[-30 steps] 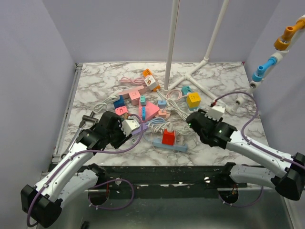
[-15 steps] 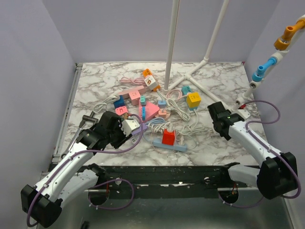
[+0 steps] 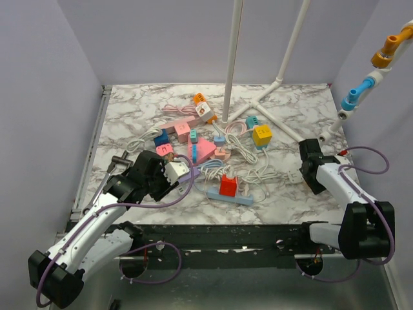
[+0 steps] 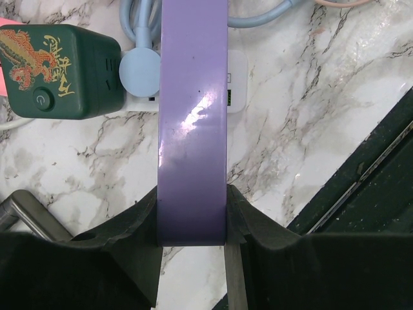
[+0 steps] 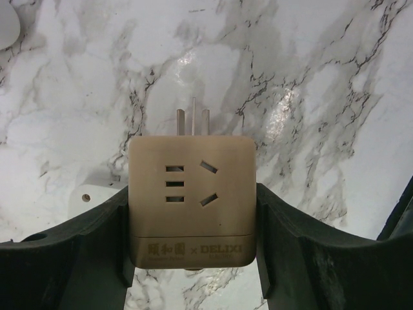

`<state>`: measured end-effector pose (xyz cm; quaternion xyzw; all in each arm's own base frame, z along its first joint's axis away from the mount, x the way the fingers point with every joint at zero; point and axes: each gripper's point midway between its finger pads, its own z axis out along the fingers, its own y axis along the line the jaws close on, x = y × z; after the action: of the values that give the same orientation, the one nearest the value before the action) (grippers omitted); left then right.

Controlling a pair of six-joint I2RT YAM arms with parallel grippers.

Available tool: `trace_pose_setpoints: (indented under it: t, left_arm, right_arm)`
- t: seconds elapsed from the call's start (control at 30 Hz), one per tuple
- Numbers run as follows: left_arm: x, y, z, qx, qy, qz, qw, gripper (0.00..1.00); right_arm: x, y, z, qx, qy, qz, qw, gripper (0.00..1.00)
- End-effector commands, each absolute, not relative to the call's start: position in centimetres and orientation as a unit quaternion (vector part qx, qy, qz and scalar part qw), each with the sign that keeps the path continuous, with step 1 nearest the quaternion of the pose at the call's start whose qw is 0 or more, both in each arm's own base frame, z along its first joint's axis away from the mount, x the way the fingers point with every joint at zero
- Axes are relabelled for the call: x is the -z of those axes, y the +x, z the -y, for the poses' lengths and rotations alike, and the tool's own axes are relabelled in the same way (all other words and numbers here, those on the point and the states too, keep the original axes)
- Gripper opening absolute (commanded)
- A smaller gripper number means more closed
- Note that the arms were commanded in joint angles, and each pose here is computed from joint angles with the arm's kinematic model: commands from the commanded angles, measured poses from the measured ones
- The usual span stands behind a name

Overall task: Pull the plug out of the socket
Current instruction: Place the plug at the center of the board, then remove the plug from the socket.

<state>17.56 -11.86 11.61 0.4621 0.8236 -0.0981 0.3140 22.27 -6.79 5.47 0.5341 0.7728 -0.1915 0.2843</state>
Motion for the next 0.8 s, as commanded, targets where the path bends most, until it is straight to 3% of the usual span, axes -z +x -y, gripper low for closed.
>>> trace_pose_setpoints:
  t: [0.0, 0.13, 0.4, 0.7, 0.77]
  left_arm:
    - [-13.3, 18.2, 13.1, 0.119, 0.456, -0.808, 0.352, 0.0]
    - [-13.3, 18.2, 13.3, 0.127, 0.448, -0.809, 0.358, 0.0]
    - [-14.6, 17.8, 13.5, 0.137, 0.449, -0.804, 0.365, 0.0]
    - [-12.6, 18.8, 13.0, 0.112, 0.445, -0.816, 0.351, 0.0]
    - [-12.5, 18.9, 13.0, 0.11, 0.448, -0.814, 0.352, 0.04]
  right_arm:
    - [-5.2, 23.0, 6.6, 0.17, 0.54, -0.769, 0.295, 0.66]
    - [-5.9, 23.2, 6.1, 0.149, 0.536, -0.773, 0.305, 0.83]
    - [-8.6, 24.7, 4.0, 0.071, 0.474, -0.808, 0.343, 1.0]
    - [-12.9, 24.0, -4.2, 0.072, 0.328, -0.856, 0.394, 1.0]
    - [-13.8, 23.7, -6.4, 0.062, 0.305, -0.859, 0.406, 1.0]
